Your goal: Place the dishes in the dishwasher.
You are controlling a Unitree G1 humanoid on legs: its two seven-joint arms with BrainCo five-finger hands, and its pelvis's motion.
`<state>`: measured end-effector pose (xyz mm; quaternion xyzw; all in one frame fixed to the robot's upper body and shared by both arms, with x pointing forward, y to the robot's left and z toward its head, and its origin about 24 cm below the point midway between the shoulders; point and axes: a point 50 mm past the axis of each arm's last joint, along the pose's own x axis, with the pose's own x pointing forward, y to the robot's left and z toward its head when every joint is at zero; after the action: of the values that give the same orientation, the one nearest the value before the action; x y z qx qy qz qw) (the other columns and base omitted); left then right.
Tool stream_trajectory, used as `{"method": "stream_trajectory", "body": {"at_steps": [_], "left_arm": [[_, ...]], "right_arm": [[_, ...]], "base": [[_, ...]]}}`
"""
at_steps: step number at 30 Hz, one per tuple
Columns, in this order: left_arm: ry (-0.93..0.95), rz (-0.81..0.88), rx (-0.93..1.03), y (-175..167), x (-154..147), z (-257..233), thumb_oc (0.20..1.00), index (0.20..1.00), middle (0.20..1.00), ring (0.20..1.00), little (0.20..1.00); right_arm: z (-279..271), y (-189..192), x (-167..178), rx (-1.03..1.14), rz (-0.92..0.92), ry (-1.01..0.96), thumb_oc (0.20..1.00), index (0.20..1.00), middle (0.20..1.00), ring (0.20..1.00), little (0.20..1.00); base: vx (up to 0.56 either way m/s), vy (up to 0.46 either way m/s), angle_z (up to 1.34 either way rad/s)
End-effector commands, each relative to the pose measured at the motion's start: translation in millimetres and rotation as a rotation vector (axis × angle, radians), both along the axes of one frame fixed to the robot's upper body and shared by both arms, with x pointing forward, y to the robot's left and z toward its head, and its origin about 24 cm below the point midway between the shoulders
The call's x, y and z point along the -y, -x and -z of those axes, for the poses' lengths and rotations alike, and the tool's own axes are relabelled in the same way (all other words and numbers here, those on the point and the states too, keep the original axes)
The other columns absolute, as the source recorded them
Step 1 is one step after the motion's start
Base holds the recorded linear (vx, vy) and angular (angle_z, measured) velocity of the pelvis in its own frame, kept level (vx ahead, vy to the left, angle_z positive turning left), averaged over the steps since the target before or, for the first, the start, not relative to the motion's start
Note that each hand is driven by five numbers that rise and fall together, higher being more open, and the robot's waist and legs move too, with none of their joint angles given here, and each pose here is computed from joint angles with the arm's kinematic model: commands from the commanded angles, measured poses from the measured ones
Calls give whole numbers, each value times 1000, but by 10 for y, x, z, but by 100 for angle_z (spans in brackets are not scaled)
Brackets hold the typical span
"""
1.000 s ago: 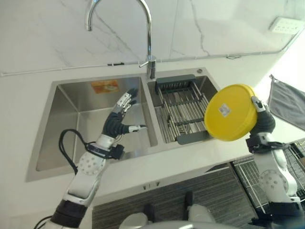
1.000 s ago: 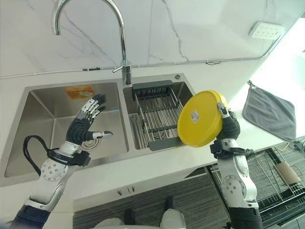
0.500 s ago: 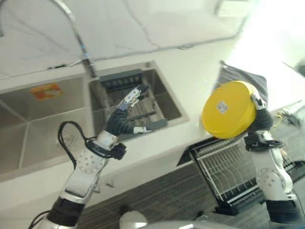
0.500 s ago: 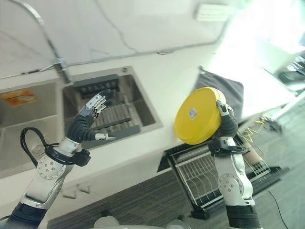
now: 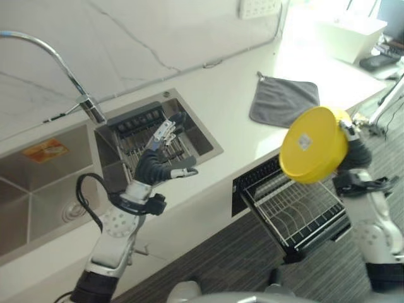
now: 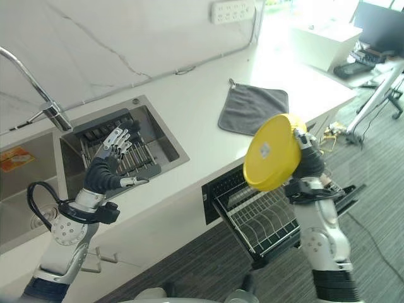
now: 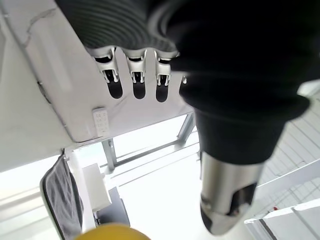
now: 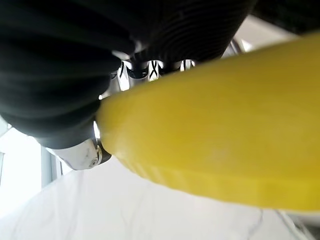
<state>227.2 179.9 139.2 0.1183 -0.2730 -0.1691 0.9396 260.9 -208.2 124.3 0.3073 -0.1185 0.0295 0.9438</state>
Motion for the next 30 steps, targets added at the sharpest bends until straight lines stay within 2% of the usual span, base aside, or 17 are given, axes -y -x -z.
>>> {"method": "stream_trajectory", "body": {"at_steps": [1,5,10,13,18,22,26,30], "left_arm": [[-27,55,142,8,101,-264,1000,1000,1000,1000,1000],[-69,80,148,-3,136,-284,1000,1000,1000,1000,1000],[-88,98,176,-15,157,-348,1000,1000,1000,1000,1000],[-94,104,188,-19,144,-392,1000,1000,1000,1000,1000],[-60,57,229,-24,100,-475,1000,1000,1000,1000,1000],[-28,31,233,16,171,-382,1000,1000,1000,1000,1000],[-13,97,224,1,246,-322,1000,1000,1000,1000,1000],[-142,105,128,-10,256,-148,1000,1000,1000,1000,1000]], "right_arm": [[-569,40,173,285,64,65,200,200,200,200,200],[-510,73,224,284,70,33,200,200,200,200,200],[-476,85,188,297,78,-5,200,200,200,200,200],[-492,84,177,312,82,-15,200,200,200,200,200],[-557,64,136,335,24,-47,200,200,200,200,200],[-646,-14,44,320,-44,34,200,200,200,200,200],[-686,91,235,325,34,93,200,200,200,200,200],[-591,98,177,282,29,135,200,200,200,200,200]], "base": [[35,210,-16],[-5,96,-4],[-43,-230,8],[2,-426,8],[-14,-746,2],[-116,-505,-22],[-63,-30,41],[33,144,40]]}}
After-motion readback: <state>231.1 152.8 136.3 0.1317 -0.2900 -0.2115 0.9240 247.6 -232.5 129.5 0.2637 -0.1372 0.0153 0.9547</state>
